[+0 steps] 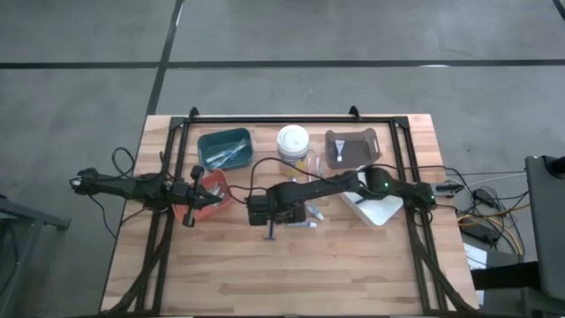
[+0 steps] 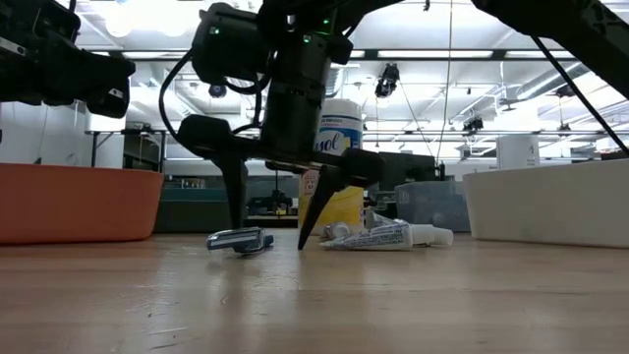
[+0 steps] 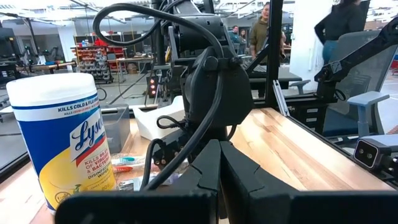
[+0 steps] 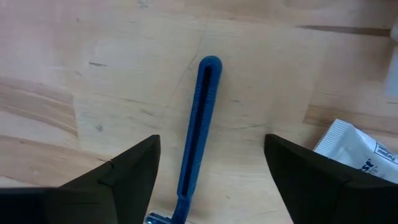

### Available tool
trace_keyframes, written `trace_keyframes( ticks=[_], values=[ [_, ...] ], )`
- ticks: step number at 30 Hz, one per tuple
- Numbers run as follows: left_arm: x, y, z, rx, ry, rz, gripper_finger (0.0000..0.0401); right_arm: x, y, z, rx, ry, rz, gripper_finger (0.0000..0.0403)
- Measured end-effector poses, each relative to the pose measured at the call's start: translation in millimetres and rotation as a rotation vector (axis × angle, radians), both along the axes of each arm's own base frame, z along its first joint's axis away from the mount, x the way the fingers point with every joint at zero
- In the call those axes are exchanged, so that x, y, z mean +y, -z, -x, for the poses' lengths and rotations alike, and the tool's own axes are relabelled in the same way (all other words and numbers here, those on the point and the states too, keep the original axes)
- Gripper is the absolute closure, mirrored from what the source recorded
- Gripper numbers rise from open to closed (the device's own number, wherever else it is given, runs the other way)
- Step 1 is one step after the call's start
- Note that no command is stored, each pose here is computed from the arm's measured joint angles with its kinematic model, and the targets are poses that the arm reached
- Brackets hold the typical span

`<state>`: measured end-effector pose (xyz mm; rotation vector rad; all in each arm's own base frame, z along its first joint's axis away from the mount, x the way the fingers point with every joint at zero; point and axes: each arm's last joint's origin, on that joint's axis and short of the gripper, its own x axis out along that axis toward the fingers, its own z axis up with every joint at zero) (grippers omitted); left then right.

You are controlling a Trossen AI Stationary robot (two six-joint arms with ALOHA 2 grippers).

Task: Pick & Place Travel size toiletries
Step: Put the razor into the white bin

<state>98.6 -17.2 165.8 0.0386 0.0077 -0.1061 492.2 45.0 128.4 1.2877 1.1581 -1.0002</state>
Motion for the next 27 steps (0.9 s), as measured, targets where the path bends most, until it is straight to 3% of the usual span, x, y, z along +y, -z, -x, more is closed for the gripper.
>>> trace_keyframes(
  ticks=[27],
  values=[
    [0.0,0.0,0.0,0.000,0.000,0.000,0.0394,-5.4,8.6,9.1,0.076,-0.130,0.037,0.0294]
  ],
)
